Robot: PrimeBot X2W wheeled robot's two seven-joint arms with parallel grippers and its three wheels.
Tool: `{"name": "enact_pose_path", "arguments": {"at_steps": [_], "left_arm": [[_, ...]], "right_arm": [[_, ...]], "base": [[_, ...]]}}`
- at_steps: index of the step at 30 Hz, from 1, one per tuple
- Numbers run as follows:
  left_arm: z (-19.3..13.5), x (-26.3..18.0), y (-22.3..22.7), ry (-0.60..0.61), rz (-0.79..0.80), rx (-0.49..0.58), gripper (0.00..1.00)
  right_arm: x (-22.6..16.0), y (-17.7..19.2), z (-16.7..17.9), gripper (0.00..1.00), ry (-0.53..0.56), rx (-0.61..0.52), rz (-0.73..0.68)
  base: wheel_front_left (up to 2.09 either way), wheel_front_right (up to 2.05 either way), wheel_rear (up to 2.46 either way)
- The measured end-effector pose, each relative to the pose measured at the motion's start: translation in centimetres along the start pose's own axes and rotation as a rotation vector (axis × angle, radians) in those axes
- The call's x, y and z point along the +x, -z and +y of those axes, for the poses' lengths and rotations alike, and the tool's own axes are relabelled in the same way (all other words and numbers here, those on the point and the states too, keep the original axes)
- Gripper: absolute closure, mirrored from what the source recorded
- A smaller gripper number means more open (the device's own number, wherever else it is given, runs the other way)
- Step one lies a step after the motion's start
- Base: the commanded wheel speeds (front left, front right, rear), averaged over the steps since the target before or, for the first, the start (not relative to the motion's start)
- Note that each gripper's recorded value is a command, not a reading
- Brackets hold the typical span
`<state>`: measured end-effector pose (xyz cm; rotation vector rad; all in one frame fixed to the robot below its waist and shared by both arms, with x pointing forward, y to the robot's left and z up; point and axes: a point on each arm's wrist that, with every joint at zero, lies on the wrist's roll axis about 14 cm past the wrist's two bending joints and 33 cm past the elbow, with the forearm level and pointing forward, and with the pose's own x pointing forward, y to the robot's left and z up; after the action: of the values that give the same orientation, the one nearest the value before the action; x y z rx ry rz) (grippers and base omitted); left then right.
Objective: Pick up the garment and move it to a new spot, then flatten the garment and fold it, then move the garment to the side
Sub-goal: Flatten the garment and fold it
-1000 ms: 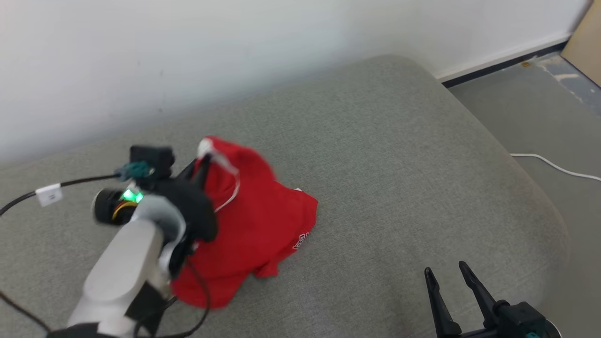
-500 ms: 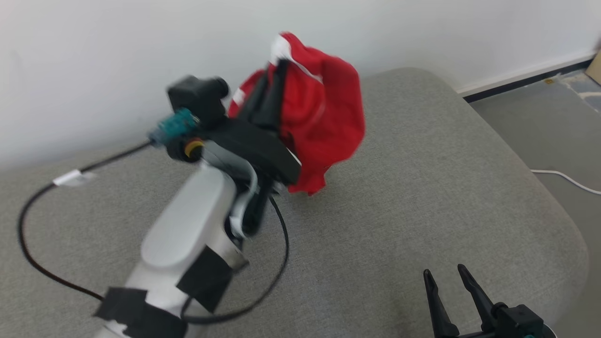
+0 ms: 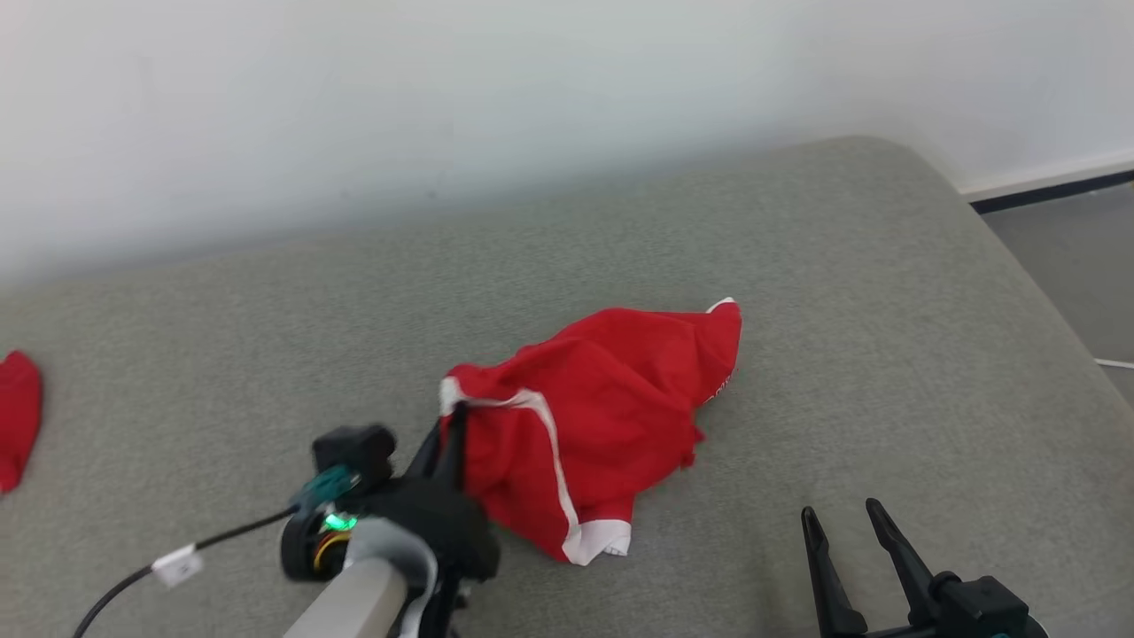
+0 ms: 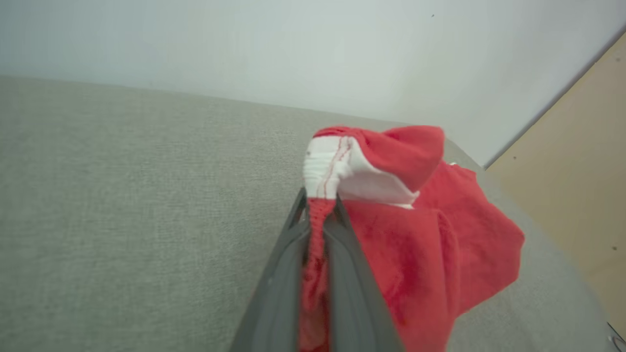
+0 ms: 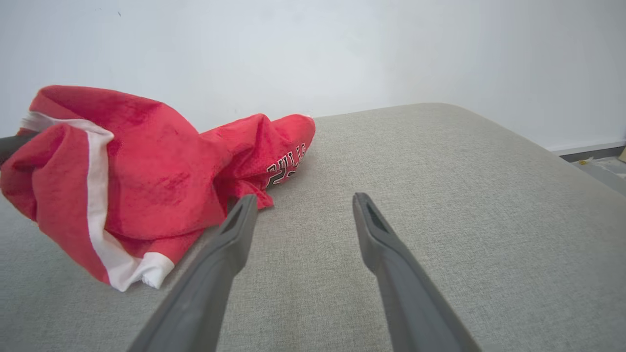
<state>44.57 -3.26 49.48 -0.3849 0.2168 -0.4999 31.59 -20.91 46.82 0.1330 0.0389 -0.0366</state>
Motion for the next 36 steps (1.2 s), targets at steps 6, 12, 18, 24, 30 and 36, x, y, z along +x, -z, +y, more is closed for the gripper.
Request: {"name": "enact_pose_path", "arguments": {"at_steps": [6,12,18,24,30,36], "left_arm": [[5.8,-3.8,1.1,-0.165,-0.013,-0.03,1.0],[9.2,-7.8,3.3,-0.295,0.02,-0.057,0.79],[11.1,-9.9,3.4,-0.371,0.014,-0.062,0.0],[12.9,-11.7,2.5,-0.426,-0.007,-0.014,0.0],[11.9,-12.6,-2.3,-0.368,-0.162,0.086,0.0],[10.6,-14.6,-5.1,-0.335,-0.294,0.158,0.0]], "right_arm": [[0.9,0.3,1.6,0.0,-0.054,0.0,0.009],[1.1,0.4,2.6,0.0,-0.087,0.004,0.009],[0.9,0.1,3.0,0.0,-0.1,0.007,-0.001],[0.5,0.0,2.5,0.0,-0.087,0.007,-0.006],[0.3,0.0,2.1,0.0,-0.076,0.007,-0.007],[0.6,-0.2,2.6,0.0,-0.09,0.008,-0.014]], "base": [[0.0,0.0,0.0],[0.0,0.0,0.0],[0.0,0.0,0.0],[0.0,0.0,0.0],[0.0,0.0,0.0],[0.0,0.0,0.0]]}}
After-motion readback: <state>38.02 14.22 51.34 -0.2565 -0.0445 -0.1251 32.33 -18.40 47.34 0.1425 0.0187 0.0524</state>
